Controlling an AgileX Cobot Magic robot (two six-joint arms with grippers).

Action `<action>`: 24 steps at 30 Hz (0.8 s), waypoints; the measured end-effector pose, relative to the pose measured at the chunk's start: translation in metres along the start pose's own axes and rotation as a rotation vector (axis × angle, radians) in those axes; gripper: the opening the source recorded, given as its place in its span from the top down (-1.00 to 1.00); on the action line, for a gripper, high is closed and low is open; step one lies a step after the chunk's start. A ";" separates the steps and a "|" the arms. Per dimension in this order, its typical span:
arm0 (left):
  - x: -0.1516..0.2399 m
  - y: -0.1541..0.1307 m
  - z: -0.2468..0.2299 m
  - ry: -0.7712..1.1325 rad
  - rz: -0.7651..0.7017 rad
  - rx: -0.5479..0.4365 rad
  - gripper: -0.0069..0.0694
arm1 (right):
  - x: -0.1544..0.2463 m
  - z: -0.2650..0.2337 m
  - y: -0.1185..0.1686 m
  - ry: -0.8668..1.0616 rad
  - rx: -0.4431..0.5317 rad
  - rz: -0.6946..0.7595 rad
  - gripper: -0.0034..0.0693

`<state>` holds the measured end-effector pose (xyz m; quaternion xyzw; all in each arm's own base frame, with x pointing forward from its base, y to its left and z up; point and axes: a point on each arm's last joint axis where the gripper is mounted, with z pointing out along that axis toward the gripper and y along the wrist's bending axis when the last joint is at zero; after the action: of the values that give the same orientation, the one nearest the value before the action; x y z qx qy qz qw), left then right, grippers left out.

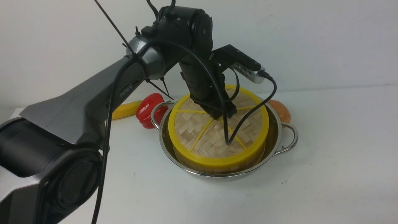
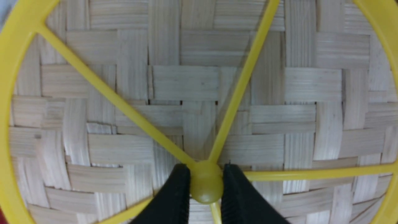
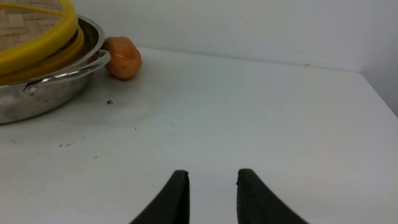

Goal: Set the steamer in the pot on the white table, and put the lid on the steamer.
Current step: 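Place the yellow bamboo steamer lid onto the steamer in the pot with the left gripper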

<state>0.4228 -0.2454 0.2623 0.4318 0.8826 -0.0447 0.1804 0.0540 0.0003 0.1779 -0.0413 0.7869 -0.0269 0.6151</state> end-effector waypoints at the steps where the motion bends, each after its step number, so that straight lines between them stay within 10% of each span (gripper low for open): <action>1: 0.000 0.000 0.000 -0.005 0.005 -0.002 0.51 | 0.000 0.000 0.000 0.000 0.000 0.000 0.33; 24: -0.008 0.003 0.001 -0.078 0.054 -0.036 0.10 | 0.000 0.000 0.000 0.000 0.000 0.000 0.33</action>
<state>0.4299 -0.2492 0.2641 0.4502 0.8635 -0.0409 0.2236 0.0540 0.0003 0.1779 -0.0413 0.7869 -0.0269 0.6151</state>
